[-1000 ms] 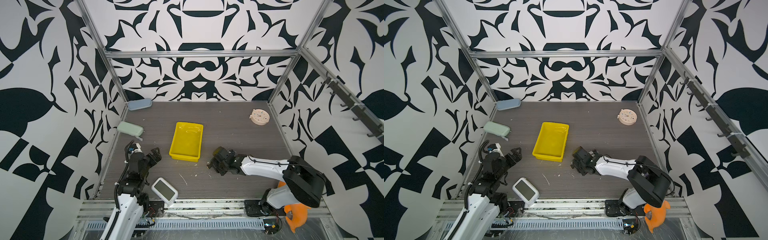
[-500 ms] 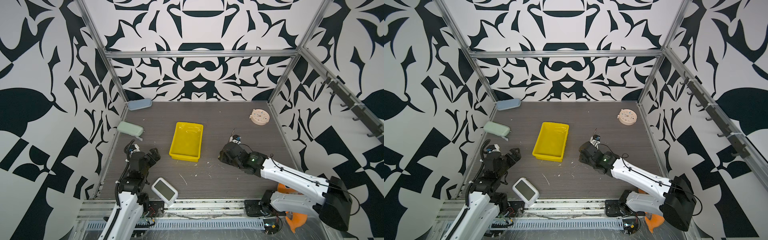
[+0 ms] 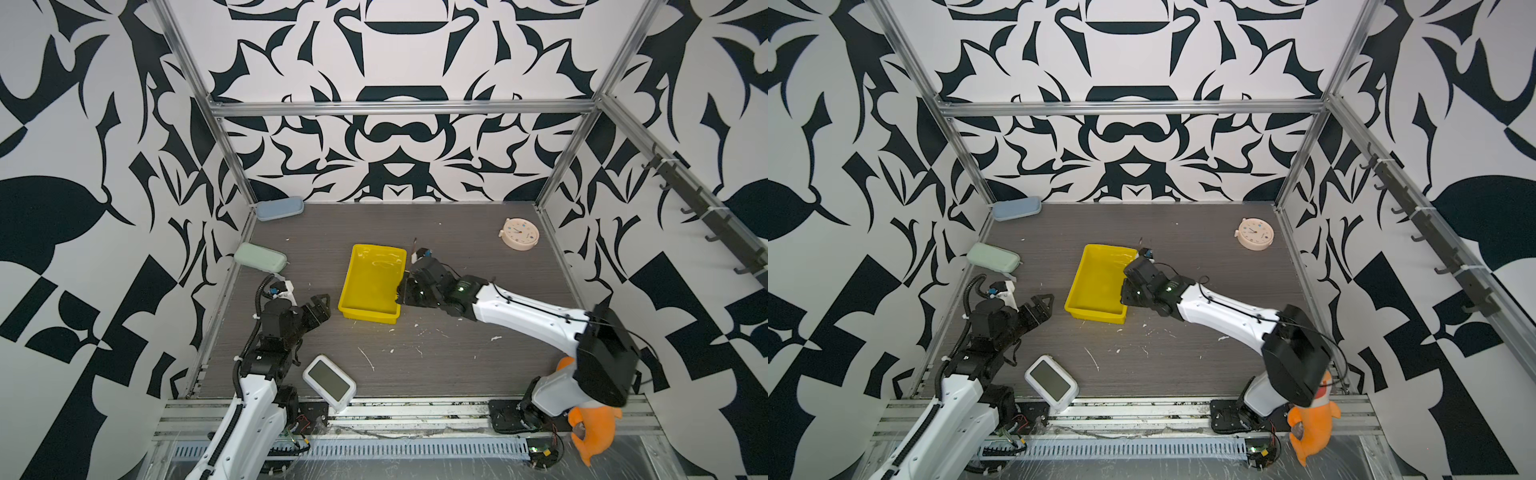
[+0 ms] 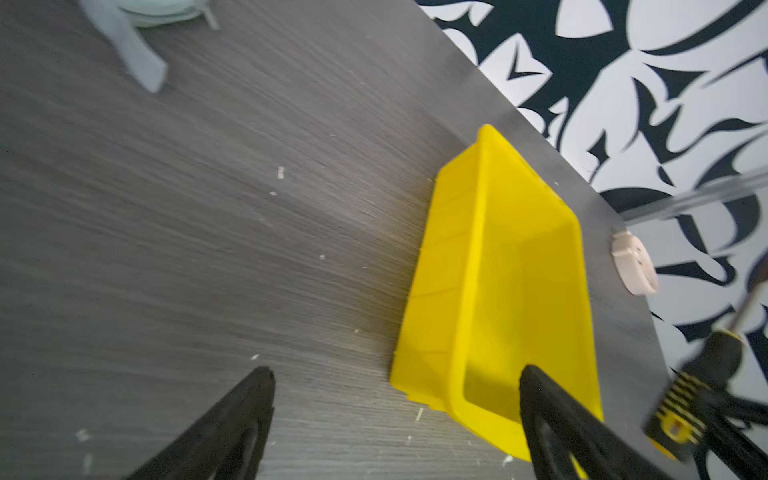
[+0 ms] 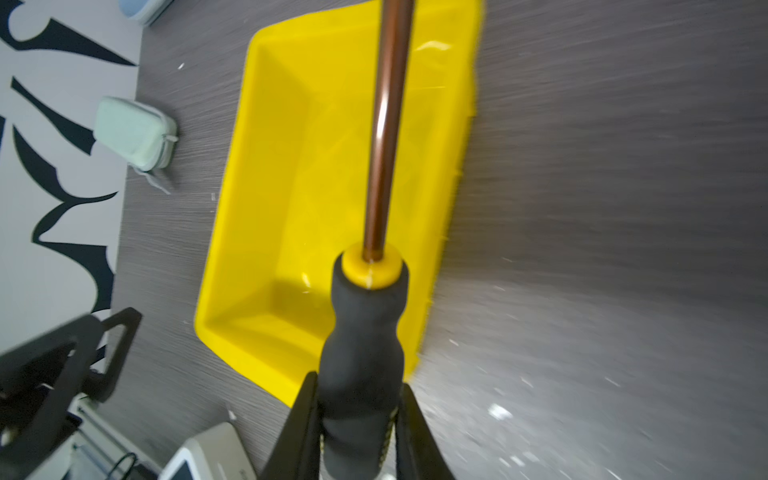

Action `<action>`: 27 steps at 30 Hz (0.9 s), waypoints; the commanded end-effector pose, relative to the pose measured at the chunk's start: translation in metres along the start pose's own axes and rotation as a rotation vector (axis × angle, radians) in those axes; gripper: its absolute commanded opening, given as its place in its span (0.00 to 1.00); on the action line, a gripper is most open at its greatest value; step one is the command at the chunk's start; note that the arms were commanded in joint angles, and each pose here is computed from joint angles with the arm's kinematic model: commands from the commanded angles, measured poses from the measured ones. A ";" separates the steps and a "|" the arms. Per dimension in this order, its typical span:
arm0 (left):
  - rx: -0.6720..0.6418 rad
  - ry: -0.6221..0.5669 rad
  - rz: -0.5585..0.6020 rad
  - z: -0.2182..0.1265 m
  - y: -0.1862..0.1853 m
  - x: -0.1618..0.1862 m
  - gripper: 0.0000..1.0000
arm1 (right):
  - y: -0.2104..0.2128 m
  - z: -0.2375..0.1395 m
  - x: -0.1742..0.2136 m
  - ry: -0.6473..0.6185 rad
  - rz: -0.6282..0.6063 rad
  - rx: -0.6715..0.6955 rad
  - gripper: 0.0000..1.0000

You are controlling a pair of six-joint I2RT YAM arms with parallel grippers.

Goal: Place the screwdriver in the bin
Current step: 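Lift the screwdriver with the right gripper and carry it over the yellow bin, then lower the screwdriver into the bin and open the right gripper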

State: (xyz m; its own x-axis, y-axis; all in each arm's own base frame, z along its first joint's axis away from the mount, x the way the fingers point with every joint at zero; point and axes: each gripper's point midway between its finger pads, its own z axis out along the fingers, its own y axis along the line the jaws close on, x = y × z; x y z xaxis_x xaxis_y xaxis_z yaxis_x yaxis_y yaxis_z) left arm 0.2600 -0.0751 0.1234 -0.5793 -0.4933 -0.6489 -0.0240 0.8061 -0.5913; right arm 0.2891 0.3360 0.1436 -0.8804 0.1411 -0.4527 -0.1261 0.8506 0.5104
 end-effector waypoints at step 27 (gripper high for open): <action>0.070 -0.018 0.140 -0.002 -0.021 0.004 0.99 | 0.056 0.114 0.003 0.138 0.112 -0.011 0.25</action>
State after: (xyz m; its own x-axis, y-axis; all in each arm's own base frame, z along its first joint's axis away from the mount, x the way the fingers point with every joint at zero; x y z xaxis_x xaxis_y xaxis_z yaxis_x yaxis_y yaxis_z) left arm 0.2546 -0.0953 0.1340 -0.5600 -0.3872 -0.7324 0.1259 0.8340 -0.5372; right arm 0.3234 0.4334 0.0550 -0.9598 0.1346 -0.2462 -0.0148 0.8520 0.5233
